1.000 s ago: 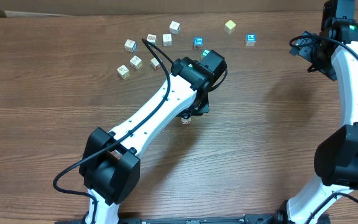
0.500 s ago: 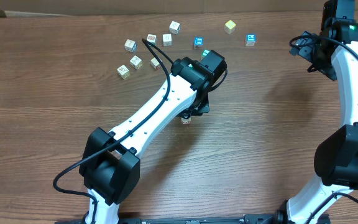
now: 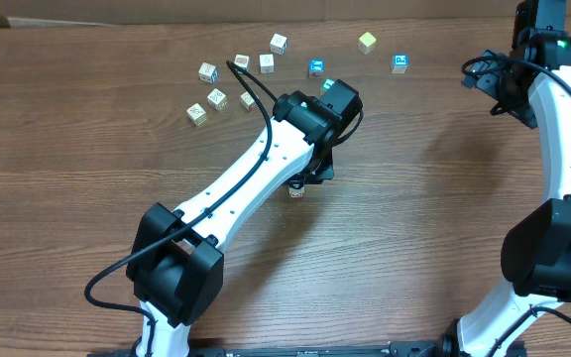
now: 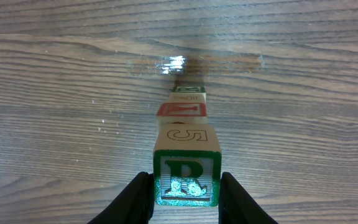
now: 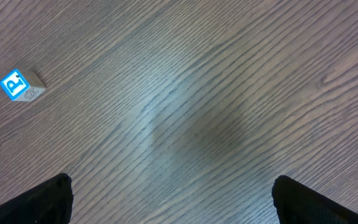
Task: Form a tower
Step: 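Open the left gripper to release the R block on the stack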
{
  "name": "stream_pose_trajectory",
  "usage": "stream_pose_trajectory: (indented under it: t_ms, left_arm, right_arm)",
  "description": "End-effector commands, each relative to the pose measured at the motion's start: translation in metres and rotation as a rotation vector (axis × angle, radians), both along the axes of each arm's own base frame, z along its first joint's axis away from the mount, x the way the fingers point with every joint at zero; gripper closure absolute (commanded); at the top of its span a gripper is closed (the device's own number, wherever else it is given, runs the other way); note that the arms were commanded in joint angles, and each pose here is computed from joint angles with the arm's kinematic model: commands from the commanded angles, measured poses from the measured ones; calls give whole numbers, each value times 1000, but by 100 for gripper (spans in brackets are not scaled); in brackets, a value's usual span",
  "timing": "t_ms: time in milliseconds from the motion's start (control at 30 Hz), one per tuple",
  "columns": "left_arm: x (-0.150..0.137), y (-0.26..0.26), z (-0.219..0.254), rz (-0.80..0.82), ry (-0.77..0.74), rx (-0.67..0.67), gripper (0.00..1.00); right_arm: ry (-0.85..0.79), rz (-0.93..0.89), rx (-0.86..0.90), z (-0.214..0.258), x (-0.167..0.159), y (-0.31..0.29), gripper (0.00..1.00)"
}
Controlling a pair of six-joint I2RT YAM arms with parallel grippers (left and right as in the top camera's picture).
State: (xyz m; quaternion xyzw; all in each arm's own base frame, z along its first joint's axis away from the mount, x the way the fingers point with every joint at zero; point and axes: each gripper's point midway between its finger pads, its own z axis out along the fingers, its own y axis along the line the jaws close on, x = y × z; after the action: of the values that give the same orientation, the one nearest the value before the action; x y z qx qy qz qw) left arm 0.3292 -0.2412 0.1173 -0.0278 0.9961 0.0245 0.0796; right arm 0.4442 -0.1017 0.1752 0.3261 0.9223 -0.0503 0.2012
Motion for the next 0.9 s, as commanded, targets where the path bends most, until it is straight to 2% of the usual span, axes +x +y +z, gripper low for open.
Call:
stream_pose_trajectory:
  t_ms: [0, 867]
  left_arm:
    - [7, 7, -5, 10, -6, 29, 71]
    - [1, -2, -7, 4, 45, -36, 73]
  right_arm:
    - [-15, -3, -5, 5, 1, -1, 0]
    - [-15, -3, -5, 5, 1, -1, 0]
